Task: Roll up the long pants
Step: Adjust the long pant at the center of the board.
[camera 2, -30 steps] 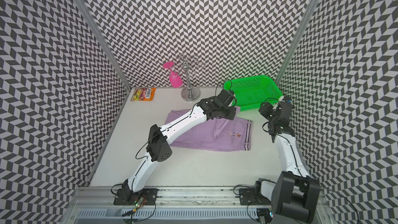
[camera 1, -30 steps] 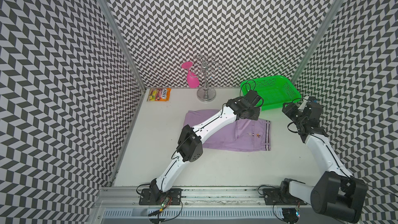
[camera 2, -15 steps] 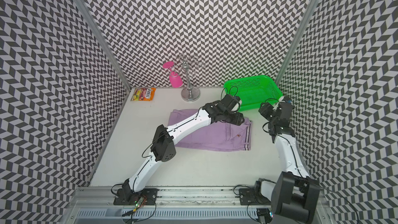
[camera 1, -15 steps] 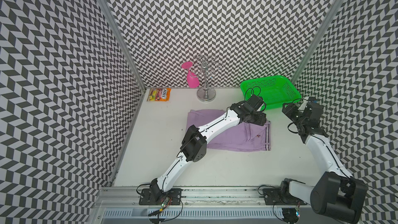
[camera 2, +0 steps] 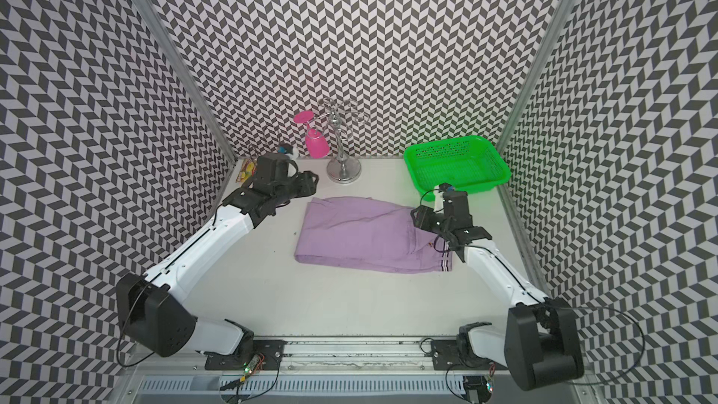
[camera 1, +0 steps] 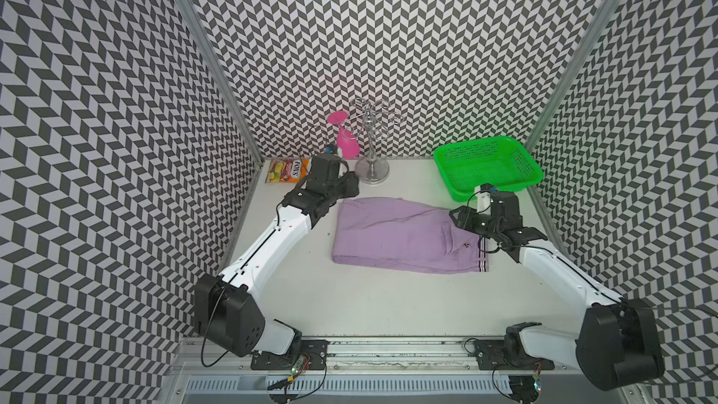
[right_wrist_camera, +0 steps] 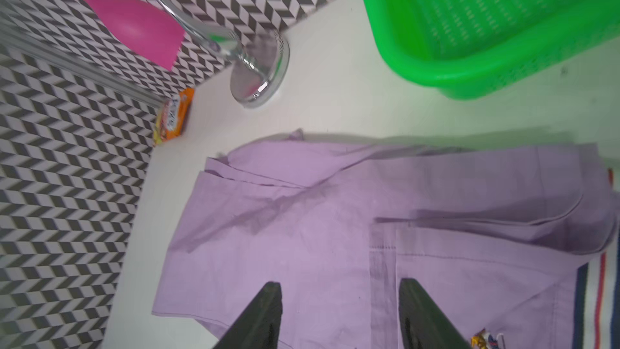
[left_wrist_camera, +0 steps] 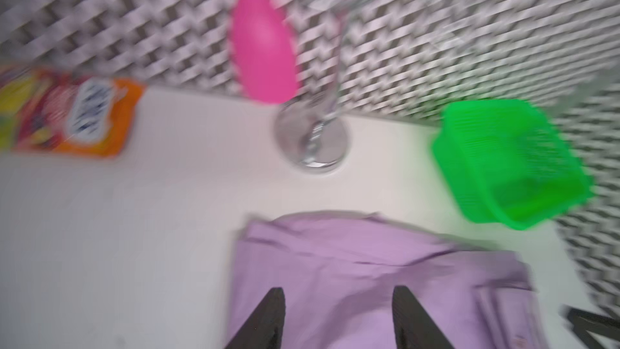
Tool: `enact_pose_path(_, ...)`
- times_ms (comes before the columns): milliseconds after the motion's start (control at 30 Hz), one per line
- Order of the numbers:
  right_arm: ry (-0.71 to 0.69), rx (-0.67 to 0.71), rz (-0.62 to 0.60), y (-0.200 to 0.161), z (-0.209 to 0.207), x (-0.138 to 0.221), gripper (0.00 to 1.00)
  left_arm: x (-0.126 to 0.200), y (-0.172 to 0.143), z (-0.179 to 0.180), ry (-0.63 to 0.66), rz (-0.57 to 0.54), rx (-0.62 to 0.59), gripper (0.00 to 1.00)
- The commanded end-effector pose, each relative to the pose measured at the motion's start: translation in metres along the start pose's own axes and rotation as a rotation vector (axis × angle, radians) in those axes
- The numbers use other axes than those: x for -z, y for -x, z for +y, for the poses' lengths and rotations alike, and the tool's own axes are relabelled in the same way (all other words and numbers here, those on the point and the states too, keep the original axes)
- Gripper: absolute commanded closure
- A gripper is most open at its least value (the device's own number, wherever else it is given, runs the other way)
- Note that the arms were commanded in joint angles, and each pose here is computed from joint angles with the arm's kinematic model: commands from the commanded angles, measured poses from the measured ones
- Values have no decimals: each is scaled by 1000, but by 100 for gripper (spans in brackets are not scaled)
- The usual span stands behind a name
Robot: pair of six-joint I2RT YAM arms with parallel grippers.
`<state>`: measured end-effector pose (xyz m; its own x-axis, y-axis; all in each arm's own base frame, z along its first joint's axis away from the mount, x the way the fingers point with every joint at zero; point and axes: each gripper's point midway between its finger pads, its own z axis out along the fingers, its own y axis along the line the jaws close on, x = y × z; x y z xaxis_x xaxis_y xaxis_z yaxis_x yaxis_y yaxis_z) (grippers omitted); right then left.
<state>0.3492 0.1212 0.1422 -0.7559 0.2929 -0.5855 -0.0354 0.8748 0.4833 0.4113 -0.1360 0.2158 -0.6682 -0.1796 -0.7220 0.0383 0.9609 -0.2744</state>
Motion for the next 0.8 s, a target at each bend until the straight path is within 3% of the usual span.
enact_pose_path(0,-210,44,49,-18,-30,-9,40,-29,-59,30,62,149,-35,40)
enact_pose_path(167,-352,131,88,-20,-36,-25,40,-66,-108,44,100,304,-37,31)
enact_pose_path(367,-360,143,146,-32,-32,-46,39,-91,-153,53,166,412,-61,32)
enact_pose_path(567,-355,156,149,-30,-20,-54,39,-96,-163,57,184,419,-63,49)
enact_pose_path(767,-450,170,158,-38,-42,-58,52,-89,-156,58,193,385,-68,77)
